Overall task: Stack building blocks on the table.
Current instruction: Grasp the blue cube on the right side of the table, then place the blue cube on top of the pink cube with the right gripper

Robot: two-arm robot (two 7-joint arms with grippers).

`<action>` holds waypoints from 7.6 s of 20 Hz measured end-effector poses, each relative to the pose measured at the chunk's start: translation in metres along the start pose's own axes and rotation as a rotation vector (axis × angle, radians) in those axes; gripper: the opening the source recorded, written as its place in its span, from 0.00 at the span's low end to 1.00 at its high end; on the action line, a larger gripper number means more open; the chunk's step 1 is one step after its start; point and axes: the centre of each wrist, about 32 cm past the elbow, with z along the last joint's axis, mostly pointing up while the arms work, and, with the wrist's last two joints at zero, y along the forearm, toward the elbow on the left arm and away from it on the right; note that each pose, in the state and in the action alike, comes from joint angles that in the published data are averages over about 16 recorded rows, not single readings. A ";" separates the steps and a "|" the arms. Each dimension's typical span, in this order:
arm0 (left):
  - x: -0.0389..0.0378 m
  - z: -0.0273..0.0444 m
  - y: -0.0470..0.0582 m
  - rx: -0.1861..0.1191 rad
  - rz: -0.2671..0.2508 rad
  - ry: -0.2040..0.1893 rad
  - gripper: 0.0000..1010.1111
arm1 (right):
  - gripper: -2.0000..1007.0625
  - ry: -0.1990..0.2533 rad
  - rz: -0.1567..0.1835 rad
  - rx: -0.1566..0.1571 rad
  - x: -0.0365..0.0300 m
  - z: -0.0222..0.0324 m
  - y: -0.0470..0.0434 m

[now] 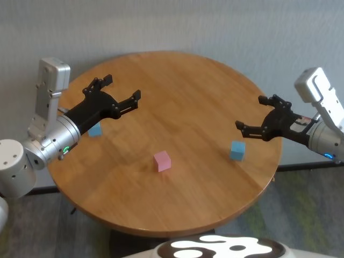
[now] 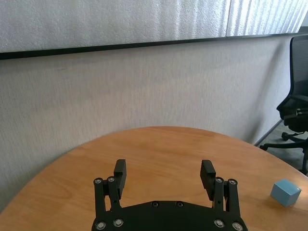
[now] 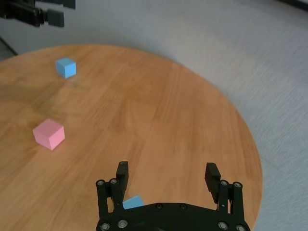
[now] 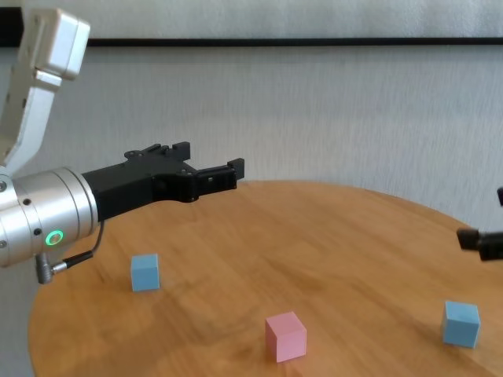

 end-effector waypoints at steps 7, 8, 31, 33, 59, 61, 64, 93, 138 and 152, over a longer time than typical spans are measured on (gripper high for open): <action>0.0001 0.0001 0.000 0.002 -0.001 0.000 0.99 | 1.00 -0.031 0.071 -0.096 0.0037 0.0026 0.0110; 0.0001 0.0001 0.000 0.002 -0.002 0.000 0.99 | 1.00 -0.036 0.078 -0.105 0.0041 0.0022 0.0126; 0.0001 0.0004 0.000 0.004 -0.003 -0.001 0.99 | 1.00 -0.037 0.191 -0.211 0.0052 -0.0135 0.0323; 0.0001 0.0004 0.000 0.004 -0.003 -0.001 0.99 | 1.00 -0.030 0.194 -0.216 0.0049 -0.0146 0.0328; 0.0001 0.0004 0.000 0.004 -0.003 -0.001 0.99 | 1.00 0.002 0.193 -0.276 0.0089 -0.0260 0.0427; 0.0001 0.0004 0.000 0.004 -0.003 -0.001 0.99 | 1.00 0.004 0.192 -0.279 0.0092 -0.0263 0.0439; 0.0001 0.0004 0.000 0.004 -0.003 -0.001 0.99 | 1.00 0.005 0.190 -0.281 0.0094 -0.0264 0.0453; 0.0001 0.0004 0.000 0.004 -0.003 -0.001 0.99 | 0.53 0.004 0.188 -0.282 0.0097 -0.0263 0.0460; -0.0031 0.0020 0.006 0.023 0.100 -0.012 0.99 | 0.36 0.103 0.187 -0.209 -0.0359 0.0116 0.0494; -0.0029 0.0018 0.006 0.024 0.103 -0.011 0.99 | 0.36 0.194 0.179 -0.265 -0.0948 0.0686 0.0711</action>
